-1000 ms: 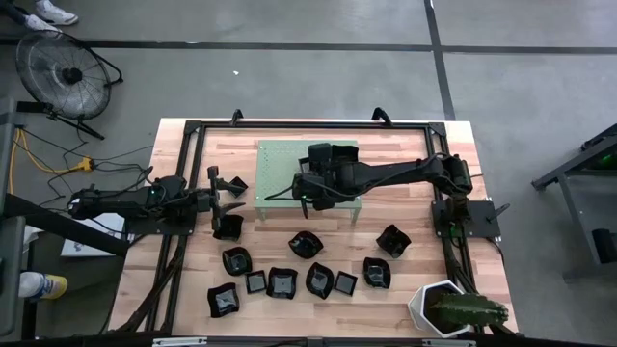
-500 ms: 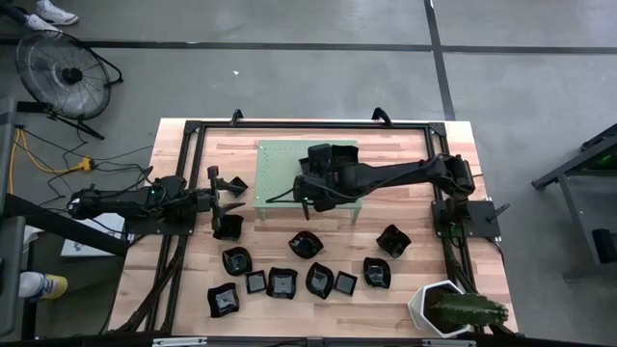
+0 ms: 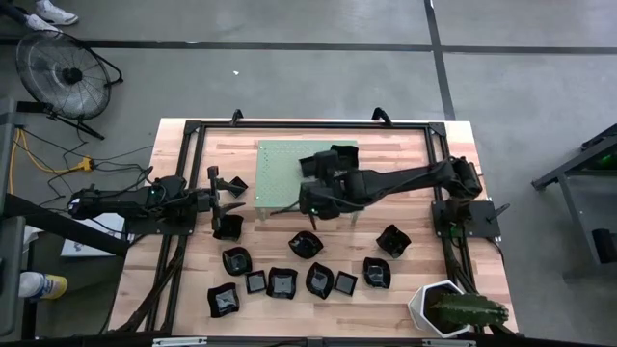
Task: Pick & Place Mini shaped plates
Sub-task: Stack the distorted square plate on top of the other distorted square plate on the shelf
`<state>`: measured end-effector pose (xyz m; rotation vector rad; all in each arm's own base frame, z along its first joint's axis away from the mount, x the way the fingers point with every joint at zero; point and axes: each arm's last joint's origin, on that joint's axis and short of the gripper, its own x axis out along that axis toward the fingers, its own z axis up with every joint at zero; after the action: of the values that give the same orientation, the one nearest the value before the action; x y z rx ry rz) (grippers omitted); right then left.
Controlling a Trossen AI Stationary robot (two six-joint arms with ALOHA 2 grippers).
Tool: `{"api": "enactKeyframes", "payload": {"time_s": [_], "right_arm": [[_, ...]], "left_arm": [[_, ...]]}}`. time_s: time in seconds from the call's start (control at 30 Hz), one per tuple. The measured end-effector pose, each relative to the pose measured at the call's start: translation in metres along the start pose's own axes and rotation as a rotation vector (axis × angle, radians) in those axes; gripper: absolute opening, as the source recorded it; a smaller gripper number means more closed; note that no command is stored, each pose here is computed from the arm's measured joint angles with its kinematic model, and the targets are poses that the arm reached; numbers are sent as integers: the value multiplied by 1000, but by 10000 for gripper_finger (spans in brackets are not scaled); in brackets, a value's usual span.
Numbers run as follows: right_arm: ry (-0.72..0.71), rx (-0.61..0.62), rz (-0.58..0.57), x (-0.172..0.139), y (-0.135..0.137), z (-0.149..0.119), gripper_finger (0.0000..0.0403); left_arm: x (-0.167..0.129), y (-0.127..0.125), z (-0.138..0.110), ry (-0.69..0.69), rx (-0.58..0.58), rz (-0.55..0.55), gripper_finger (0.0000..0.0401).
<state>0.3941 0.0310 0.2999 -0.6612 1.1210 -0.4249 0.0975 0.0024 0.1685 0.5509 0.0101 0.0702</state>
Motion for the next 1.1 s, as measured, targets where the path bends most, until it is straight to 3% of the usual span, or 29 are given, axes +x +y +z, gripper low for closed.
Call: {"api": "enactKeyframes", "payload": {"time_s": [0.5, 1.1], "right_arm": [[75, 162, 190, -42, 23, -18, 119], [320, 425, 463, -66, 43, -36, 119]], "left_arm": [[0, 0, 0, 0, 0, -1, 193], [0, 0, 0, 0, 0, -1, 193]]}}
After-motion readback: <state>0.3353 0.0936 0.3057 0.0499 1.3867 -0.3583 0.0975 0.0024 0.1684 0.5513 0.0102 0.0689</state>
